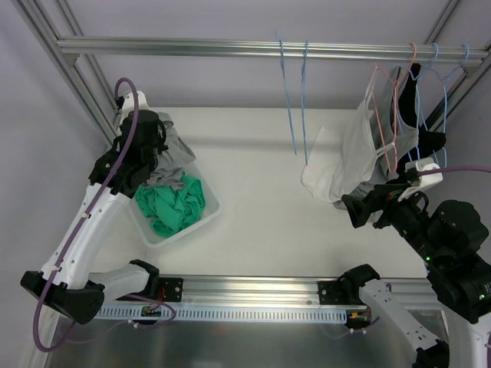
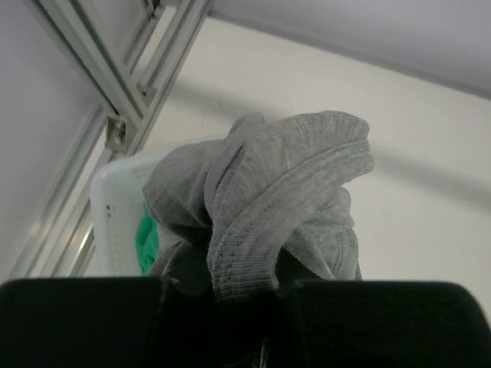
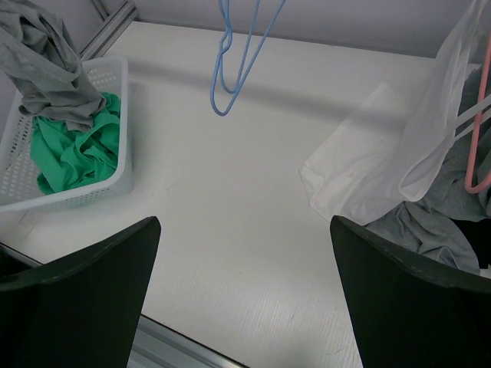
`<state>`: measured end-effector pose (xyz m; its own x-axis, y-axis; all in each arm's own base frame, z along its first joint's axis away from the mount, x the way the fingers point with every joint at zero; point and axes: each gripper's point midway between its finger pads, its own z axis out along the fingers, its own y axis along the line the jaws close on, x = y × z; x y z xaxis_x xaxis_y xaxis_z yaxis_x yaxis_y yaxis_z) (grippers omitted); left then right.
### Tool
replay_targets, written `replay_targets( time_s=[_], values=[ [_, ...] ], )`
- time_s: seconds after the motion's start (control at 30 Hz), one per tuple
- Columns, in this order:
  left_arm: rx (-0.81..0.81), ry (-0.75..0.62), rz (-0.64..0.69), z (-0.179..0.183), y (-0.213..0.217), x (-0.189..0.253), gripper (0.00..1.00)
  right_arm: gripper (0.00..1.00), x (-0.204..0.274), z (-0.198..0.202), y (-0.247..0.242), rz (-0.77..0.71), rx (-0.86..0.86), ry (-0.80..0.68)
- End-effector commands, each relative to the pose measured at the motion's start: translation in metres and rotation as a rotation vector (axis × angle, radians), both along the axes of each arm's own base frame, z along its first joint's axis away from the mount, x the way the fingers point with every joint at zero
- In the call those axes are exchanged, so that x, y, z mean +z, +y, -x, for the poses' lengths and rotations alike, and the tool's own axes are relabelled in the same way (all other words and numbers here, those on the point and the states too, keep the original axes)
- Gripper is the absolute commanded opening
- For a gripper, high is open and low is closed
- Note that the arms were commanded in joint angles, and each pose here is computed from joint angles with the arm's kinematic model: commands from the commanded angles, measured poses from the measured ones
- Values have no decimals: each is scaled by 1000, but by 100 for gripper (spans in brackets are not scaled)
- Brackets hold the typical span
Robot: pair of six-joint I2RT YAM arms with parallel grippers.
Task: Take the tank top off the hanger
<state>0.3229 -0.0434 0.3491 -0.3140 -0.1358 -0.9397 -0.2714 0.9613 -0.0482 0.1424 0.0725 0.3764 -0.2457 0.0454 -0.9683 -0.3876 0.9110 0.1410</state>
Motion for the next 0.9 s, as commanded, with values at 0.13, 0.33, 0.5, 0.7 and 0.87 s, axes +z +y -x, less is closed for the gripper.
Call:
replay_targets(
  time_s=[0.13, 0.33, 0.5, 0.7, 0.87],
  values=[
    [223, 232, 174, -16, 32, -122, 0, 99, 9, -4, 7, -12, 31, -34],
    [342, 445, 289, -17, 37, -217, 0, 99, 2, -5, 9, -8, 42, -19],
    [399, 468, 309, -10, 40, -235, 10, 99, -13, -16, 11, 34, 37, 30],
    [325, 287, 344, -5, 42, -167, 99, 99, -16, -31, 10, 64, 1, 64],
    [86, 103, 370, 2, 22, -73, 99, 100, 15, -48, -2, 99, -84, 16]
  ],
)
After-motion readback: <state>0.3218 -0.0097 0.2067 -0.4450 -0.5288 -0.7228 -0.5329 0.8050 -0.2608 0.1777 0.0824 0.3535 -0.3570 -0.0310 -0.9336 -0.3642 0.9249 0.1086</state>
